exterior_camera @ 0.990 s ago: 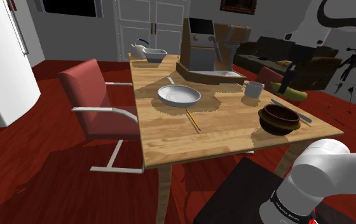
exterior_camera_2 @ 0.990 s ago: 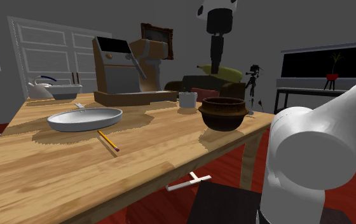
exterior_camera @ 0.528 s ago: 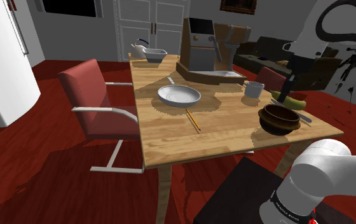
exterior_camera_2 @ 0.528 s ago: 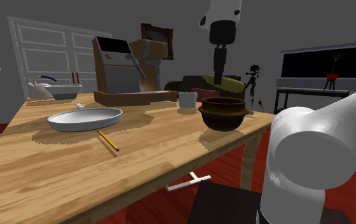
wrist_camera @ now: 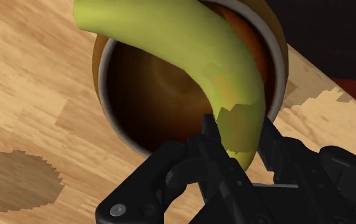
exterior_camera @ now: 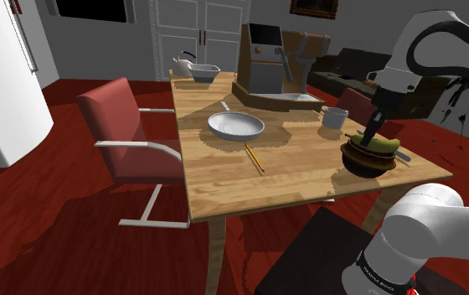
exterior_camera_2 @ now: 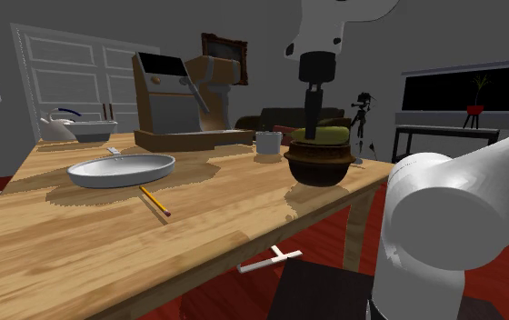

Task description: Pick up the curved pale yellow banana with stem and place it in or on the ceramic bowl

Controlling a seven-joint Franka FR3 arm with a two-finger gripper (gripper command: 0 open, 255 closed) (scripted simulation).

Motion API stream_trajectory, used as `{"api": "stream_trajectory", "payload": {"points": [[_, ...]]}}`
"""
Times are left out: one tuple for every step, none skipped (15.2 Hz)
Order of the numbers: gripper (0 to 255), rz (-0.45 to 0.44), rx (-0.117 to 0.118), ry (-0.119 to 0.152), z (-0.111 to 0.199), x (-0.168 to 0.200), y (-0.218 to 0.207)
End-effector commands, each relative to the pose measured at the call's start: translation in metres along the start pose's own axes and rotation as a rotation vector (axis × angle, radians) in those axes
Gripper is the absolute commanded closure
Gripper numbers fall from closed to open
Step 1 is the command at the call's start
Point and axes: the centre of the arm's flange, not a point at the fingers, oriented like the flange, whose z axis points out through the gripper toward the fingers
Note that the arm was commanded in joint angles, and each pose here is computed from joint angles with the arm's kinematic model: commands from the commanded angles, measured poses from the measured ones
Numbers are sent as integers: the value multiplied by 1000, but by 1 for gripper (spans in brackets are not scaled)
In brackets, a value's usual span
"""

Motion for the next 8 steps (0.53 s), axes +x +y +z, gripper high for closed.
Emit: {"api": "stream_trajectory", "payload": {"points": [[255, 0, 0, 0, 3, 0, 0], [255, 0, 0, 0, 3, 0, 0], [255, 0, 0, 0, 3, 0, 0], [255, 0, 0, 0, 3, 0, 0], [255, 0, 0, 0, 3, 0, 0], [255, 0, 0, 0, 3, 0, 0], [0, 0, 0, 0, 3, 0, 0], [0, 0, 0, 0, 3, 0, 0]]}}
